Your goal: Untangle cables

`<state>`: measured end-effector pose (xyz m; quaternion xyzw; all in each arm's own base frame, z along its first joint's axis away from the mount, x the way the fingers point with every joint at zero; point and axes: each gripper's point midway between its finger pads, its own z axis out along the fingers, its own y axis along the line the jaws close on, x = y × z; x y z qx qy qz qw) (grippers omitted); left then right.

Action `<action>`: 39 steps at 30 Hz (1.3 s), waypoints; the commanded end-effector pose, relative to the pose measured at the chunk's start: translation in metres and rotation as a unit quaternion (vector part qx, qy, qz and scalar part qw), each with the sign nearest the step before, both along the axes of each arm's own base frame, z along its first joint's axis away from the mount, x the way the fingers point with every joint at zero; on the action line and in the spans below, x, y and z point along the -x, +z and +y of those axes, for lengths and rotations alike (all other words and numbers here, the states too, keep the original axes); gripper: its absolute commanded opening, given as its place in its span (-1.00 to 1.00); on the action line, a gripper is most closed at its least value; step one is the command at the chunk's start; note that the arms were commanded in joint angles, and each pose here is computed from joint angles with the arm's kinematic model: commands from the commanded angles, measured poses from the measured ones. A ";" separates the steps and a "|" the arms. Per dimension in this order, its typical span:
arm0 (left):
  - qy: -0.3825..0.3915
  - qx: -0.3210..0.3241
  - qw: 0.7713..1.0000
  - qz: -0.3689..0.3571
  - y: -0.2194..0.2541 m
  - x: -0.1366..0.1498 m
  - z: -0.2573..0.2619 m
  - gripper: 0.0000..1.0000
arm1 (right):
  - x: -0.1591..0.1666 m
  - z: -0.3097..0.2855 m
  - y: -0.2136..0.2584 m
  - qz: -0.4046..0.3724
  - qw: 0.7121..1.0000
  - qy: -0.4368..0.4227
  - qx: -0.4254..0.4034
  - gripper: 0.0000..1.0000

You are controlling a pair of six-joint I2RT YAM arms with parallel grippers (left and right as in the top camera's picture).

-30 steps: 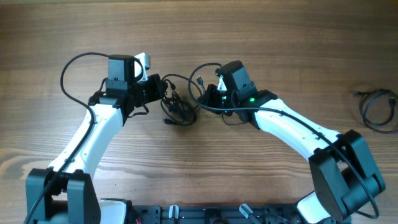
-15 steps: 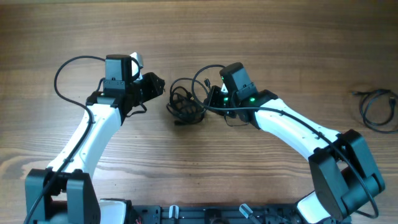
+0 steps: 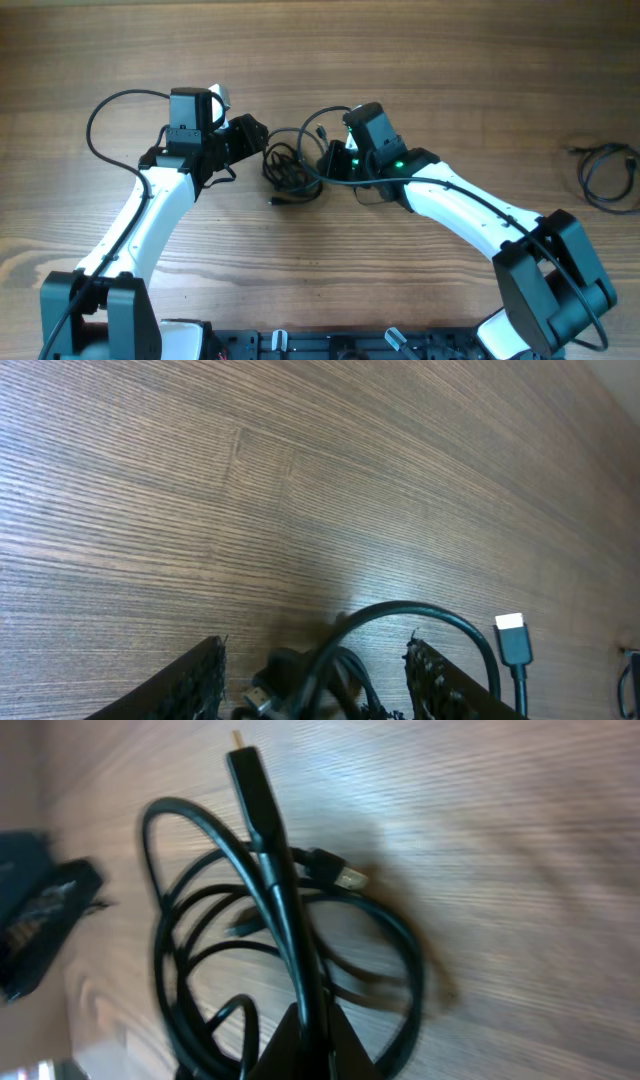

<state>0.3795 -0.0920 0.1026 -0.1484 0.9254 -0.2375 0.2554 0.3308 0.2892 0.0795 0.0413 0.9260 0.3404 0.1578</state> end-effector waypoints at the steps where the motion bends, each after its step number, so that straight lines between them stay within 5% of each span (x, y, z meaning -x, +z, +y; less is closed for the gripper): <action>1: 0.002 -0.002 1.000 -0.007 0.004 -0.005 0.001 0.20 | 0.004 0.015 0.005 -0.049 0.996 0.078 -0.005 -0.91; 9: 0.000 -0.003 1.000 -0.008 0.004 -0.005 0.001 -0.01 | 0.002 0.021 0.013 -0.191 0.956 0.218 0.037 -0.92; 15: 0.000 -0.003 1.000 -0.008 0.004 -0.005 0.001 0.08 | -0.008 0.025 0.022 -0.235 0.945 0.225 0.039 -0.92; 29: -0.002 -0.004 1.000 -0.009 0.004 -0.005 0.001 0.04 | -0.008 0.025 0.022 -0.171 0.972 0.162 0.007 -0.91; 35: -0.132 -0.007 0.989 -0.063 0.016 0.000 -0.022 0.15 | -0.012 0.021 0.020 -0.090 0.993 0.066 -0.026 -0.91; 39: -0.162 0.014 0.985 -0.060 0.023 0.013 -0.031 -0.17 | -0.003 0.027 0.023 -0.058 0.994 0.073 -0.057 -0.91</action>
